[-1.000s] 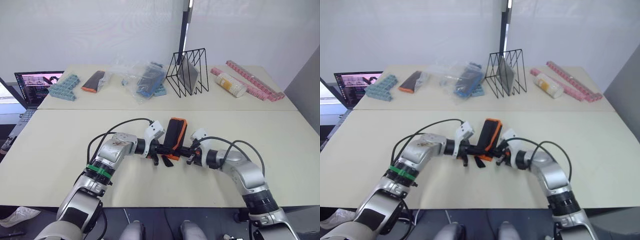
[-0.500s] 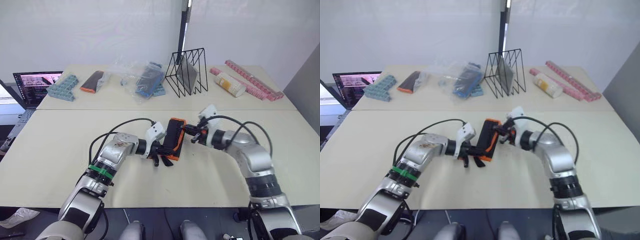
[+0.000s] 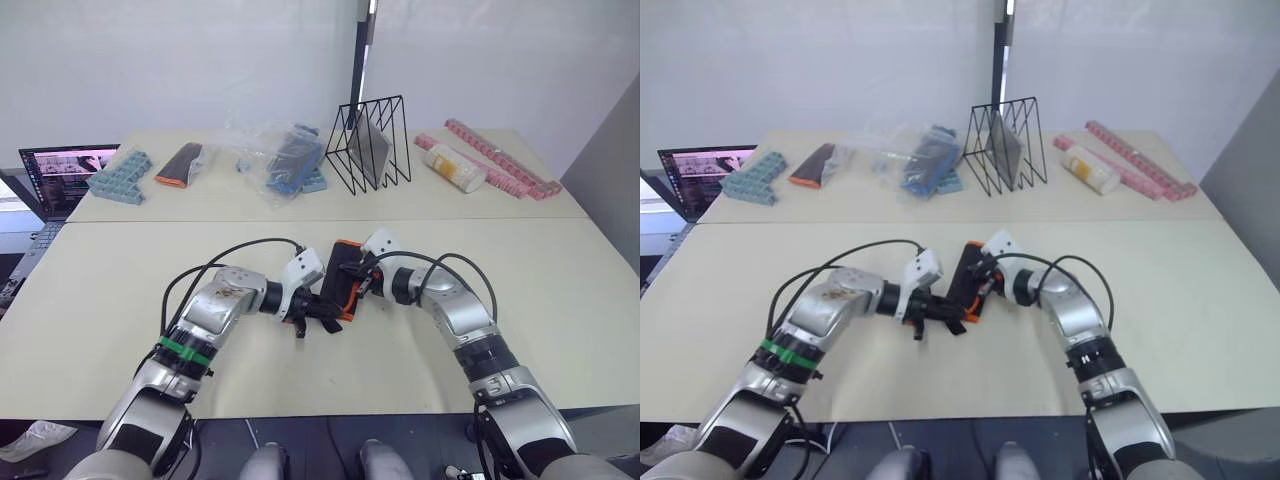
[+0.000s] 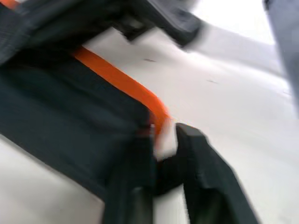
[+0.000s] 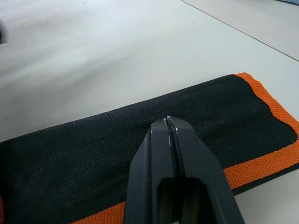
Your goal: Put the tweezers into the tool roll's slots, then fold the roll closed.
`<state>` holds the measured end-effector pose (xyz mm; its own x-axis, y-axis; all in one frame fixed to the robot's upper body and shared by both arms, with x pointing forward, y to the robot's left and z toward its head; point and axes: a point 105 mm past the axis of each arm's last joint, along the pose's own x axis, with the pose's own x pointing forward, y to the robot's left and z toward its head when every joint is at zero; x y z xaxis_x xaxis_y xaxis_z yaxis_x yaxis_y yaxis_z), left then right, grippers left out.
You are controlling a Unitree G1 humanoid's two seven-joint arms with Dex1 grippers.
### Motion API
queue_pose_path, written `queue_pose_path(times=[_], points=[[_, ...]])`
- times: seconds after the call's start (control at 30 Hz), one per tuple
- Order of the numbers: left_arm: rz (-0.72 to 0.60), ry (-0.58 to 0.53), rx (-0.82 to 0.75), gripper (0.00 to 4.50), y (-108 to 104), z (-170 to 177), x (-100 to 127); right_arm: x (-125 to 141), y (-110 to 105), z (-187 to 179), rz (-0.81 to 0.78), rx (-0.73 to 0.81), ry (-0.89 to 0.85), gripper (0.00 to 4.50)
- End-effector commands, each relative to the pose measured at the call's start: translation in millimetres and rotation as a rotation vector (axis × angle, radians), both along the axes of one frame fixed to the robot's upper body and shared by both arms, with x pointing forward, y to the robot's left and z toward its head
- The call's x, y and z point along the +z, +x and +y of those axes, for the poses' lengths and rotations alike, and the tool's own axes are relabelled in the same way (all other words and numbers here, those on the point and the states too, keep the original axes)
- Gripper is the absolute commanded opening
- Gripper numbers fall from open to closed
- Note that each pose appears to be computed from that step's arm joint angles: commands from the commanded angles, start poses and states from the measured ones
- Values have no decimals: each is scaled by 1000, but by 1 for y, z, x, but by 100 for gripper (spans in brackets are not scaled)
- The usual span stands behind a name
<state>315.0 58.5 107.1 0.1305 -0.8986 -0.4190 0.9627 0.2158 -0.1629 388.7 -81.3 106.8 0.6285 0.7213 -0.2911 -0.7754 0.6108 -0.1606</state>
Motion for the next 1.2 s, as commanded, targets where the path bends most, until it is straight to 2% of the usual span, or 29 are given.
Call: queue_pose_path(times=[0.03,0.13,0.17,0.27,0.37,0.47,0.53,0.73,0.9,1.07,1.2], points=[[-83,-90,32,222,4,15,37,-37,-5,-20,116,-60,-79,0],[-137,-182,70,315,9,26,58,-38,-6,-21,122,-63,-70,0],[-137,-210,83,315,11,28,63,-38,-6,-21,124,-63,-62,0],[-149,-239,111,247,19,27,65,-35,-7,-20,126,-66,-35,0],[-134,-185,75,148,19,9,45,-29,-7,-19,123,-59,8,0],[-129,-179,43,43,19,-7,33,-24,-9,-17,116,-55,50,0],[-151,-133,34,3,22,-13,22,-23,-10,-17,114,-53,63,0],[-136,-44,99,3,46,-24,-12,-12,-14,-14,85,-33,88,0],[-80,39,31,3,32,-24,-44,11,-20,-11,38,2,188,0],[-32,85,-9,3,18,-20,-62,-18,-29,-15,112,-23,130,0],[-15,109,2,3,17,-13,-67,-42,-14,-15,160,-127,107,0]])
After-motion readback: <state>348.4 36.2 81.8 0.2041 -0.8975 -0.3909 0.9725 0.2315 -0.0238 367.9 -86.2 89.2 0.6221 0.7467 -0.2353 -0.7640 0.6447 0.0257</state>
